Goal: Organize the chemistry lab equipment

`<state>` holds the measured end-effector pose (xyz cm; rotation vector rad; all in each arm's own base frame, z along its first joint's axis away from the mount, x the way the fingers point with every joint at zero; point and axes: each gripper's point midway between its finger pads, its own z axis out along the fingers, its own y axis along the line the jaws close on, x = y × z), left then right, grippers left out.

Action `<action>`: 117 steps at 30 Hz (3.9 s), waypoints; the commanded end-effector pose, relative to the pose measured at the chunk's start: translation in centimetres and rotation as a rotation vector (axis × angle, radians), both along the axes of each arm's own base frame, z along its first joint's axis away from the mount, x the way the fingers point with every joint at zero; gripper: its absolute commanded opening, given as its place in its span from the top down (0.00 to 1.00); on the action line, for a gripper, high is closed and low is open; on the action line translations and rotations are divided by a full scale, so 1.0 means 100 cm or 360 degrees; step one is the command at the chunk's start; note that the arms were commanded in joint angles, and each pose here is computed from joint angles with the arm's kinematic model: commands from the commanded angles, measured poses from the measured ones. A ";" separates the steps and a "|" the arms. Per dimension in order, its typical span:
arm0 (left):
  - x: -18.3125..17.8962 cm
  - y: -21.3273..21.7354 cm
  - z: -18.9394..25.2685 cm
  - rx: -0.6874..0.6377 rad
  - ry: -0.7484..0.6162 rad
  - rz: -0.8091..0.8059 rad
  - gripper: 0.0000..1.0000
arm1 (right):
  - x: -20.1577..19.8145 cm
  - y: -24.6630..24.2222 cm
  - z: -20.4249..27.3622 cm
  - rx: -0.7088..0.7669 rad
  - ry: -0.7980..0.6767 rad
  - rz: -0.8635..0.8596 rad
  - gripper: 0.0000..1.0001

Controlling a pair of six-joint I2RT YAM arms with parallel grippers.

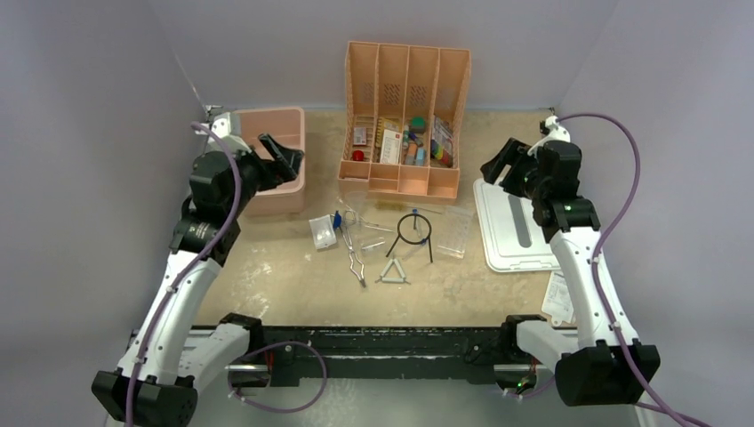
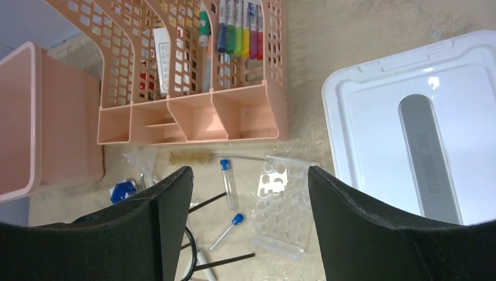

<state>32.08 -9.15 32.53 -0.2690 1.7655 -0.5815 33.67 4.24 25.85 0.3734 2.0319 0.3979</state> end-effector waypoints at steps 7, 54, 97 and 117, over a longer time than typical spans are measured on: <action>-0.009 -0.125 -0.039 0.0222 0.0099 -0.0374 0.20 | -0.006 -0.001 -0.032 0.0099 0.0180 -0.0095 0.28; -0.048 -0.312 -0.161 0.0286 0.0801 -0.1262 1.00 | -0.002 0.003 -0.078 0.0156 0.0347 -0.0121 0.33; 0.182 0.051 0.038 -0.0606 0.0071 0.0217 1.00 | 0.055 0.019 -0.050 0.0205 0.0300 -0.0036 0.35; 0.258 0.038 -0.110 -0.0804 0.0345 0.0011 1.00 | 0.085 0.016 -0.055 0.0186 0.0311 -0.0104 0.36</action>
